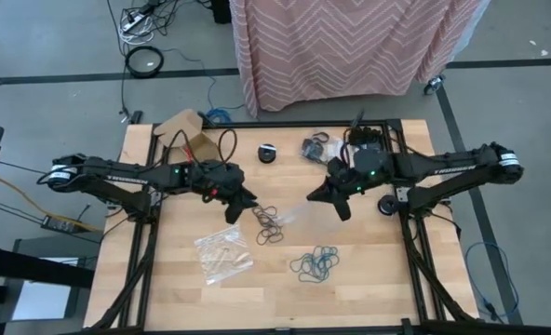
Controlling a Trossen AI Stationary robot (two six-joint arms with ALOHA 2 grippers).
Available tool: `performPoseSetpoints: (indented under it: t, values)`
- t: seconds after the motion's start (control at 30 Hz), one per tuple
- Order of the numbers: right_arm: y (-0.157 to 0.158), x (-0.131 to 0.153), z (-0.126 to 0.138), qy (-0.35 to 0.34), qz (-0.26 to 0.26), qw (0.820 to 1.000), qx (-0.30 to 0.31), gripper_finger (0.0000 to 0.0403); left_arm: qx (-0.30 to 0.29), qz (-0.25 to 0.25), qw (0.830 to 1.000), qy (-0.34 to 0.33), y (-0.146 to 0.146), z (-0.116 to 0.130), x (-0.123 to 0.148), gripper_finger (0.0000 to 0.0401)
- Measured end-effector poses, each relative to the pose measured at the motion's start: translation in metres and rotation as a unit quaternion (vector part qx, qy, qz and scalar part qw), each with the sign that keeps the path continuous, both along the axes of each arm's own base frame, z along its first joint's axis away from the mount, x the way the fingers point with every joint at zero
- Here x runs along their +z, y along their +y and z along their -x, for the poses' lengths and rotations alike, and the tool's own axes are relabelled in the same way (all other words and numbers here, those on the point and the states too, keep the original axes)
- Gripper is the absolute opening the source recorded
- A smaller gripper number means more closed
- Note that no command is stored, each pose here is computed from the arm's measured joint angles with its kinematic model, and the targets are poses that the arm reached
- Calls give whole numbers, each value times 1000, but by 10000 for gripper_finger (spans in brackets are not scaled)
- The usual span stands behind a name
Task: Sort rubber bands
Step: Open the transparent zip bag
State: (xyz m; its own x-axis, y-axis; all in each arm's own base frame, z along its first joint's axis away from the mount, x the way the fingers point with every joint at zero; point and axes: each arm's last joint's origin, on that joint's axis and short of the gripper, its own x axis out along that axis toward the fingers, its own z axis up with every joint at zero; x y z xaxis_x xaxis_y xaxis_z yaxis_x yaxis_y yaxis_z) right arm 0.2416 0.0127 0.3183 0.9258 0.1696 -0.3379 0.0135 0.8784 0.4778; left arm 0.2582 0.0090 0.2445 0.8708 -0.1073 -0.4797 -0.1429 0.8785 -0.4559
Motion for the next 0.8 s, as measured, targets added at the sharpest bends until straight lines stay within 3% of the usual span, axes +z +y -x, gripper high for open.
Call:
performPoseSetpoints:
  t: [0.33,0.6,0.8]
  values:
    - [-9,38,1,-45,36,998,-25,0,9,78,991,-112,-7,-4,-17,191]
    - [-18,51,2,-65,39,996,-41,0,16,69,989,-128,-15,-26,-43,192]
    - [-19,59,3,-77,41,995,-43,0,40,34,987,-150,-16,-41,-58,192]
